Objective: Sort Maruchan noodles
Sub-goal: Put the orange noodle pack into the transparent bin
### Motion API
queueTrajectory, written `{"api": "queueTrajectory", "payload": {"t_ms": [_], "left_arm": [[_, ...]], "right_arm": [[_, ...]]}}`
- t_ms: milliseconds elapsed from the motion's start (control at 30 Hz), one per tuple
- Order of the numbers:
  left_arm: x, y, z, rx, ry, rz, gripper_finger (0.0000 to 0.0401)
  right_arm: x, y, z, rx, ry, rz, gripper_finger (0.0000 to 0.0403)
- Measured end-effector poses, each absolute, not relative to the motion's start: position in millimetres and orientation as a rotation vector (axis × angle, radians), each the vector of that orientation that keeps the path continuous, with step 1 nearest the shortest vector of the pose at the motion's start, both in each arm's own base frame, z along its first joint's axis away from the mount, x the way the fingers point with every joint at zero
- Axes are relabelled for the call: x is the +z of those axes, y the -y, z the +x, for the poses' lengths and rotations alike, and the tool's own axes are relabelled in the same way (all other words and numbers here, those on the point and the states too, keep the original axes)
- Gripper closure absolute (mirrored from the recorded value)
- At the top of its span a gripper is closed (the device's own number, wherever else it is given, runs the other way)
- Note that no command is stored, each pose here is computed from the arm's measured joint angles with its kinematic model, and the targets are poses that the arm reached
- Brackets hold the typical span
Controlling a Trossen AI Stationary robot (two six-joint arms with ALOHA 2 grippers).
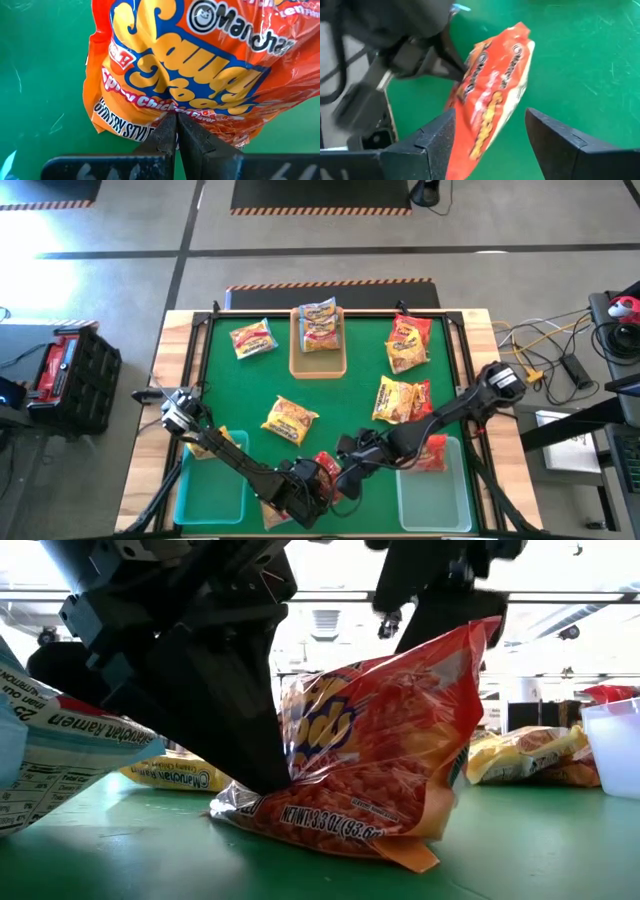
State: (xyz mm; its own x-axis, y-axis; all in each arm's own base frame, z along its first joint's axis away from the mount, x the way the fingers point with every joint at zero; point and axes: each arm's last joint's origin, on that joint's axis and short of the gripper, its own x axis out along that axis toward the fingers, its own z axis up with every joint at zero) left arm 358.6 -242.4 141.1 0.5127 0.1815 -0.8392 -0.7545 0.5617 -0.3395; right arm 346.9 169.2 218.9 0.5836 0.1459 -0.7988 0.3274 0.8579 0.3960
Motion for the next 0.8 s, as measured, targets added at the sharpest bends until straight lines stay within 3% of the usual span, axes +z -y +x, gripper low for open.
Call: {"api": "queueTrajectory", "payload": {"t_ms": [800], "left_arm": [[141.0, 235.9, 362.8, 0.645, -0.85, -0.77, 0.0401]], "right_arm": [[193.7, -156.7, 349.8, -0.14, -0.842, 0.653, 0.0174]]}}
